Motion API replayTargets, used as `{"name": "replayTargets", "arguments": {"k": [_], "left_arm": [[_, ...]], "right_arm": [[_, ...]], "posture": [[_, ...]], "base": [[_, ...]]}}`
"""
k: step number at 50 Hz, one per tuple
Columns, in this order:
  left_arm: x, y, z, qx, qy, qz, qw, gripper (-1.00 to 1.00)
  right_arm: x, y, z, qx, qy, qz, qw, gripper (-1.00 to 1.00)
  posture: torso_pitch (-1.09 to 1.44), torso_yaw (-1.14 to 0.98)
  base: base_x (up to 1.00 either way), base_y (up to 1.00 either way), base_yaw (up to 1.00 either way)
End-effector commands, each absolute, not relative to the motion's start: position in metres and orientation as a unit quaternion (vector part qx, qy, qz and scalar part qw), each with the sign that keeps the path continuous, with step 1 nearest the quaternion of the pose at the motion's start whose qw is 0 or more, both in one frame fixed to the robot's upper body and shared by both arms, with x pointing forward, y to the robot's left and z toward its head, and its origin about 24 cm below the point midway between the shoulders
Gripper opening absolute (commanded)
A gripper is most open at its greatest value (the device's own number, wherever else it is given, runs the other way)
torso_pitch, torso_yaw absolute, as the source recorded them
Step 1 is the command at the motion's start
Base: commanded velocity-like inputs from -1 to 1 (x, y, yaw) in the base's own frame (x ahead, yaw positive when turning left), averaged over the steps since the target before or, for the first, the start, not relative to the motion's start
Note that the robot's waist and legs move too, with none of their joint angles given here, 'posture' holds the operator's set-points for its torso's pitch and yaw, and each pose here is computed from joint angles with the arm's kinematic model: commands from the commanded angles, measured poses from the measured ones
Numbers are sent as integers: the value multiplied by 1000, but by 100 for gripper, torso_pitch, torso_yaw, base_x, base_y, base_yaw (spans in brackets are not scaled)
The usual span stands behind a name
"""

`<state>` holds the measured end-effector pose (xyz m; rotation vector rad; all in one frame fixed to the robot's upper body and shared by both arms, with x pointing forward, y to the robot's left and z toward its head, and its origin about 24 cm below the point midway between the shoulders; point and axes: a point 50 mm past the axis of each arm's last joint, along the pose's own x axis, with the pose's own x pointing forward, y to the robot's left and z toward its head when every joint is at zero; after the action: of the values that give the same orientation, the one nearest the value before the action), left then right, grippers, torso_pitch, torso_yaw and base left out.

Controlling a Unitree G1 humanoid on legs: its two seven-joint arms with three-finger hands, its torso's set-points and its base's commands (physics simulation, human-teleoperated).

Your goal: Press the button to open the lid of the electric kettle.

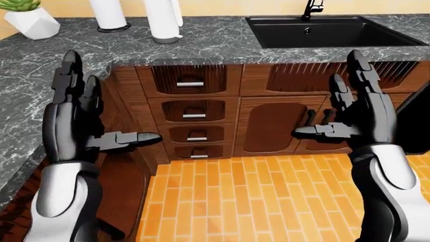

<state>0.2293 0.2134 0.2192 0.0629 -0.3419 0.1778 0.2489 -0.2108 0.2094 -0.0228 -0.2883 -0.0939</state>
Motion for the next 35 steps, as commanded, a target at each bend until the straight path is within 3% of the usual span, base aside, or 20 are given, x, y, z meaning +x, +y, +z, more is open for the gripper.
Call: {"name": "replayTargets", "arguments": {"k": [1, 35], "left_arm": [[226, 212, 228, 37, -203, 88, 975, 100], [229, 217, 223, 43, -196, 98, 975, 100]], "right_arm": [[244, -210, 222, -22, -184, -44, 982, 100], [238, -207, 236, -34, -198, -37, 979, 100]], "posture": [[0, 0], [0, 0]], "base": [[0, 0, 0], [7, 3, 0]]}}
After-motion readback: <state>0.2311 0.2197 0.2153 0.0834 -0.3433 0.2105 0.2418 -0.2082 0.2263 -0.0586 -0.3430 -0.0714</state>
